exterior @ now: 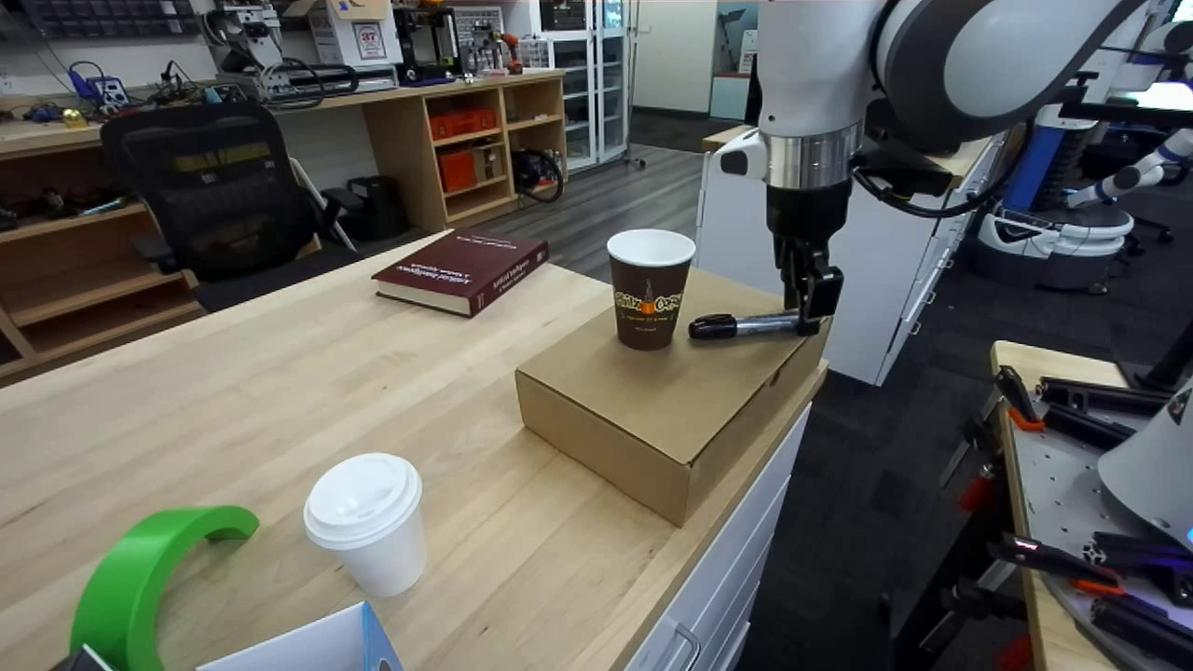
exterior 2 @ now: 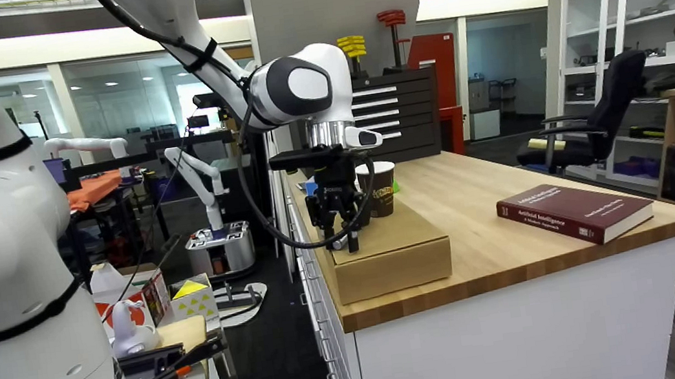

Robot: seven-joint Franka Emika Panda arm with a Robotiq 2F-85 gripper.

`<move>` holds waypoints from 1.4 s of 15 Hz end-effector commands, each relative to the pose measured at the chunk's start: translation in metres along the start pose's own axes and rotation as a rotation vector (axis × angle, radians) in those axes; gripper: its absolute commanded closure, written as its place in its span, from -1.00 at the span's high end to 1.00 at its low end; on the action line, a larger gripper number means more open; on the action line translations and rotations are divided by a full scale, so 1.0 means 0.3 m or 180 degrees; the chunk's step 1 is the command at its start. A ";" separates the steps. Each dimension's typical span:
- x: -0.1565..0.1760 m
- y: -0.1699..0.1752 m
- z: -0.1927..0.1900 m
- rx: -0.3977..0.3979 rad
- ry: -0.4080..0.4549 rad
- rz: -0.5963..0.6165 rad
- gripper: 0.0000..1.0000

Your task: Remove the marker from the cup and put it on the box

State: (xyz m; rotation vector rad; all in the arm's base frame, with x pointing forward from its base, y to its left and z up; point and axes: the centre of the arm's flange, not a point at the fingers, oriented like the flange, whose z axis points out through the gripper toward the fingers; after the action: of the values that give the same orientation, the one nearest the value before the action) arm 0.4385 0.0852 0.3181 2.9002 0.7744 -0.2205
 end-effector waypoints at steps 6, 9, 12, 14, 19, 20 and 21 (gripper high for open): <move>0.004 0.003 0.009 0.0040 -0.0023 -0.0024 0.61; -0.010 0.014 -0.031 0.0091 -0.0058 0.0014 0.86; -0.059 0.001 -0.145 0.0000 -0.0007 -0.0042 1.00; -0.090 -0.006 -0.234 -0.0062 0.0042 -0.0048 1.00; -0.085 -0.002 -0.270 -0.0100 0.0058 -0.0002 1.00; -0.091 -0.005 -0.283 -0.0108 0.0064 -0.0002 1.00; -0.093 -0.006 -0.286 -0.0110 0.0067 -0.0003 1.00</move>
State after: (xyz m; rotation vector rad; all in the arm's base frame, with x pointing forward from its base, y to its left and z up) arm 0.4230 0.0872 0.4071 2.8742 0.7751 -0.1751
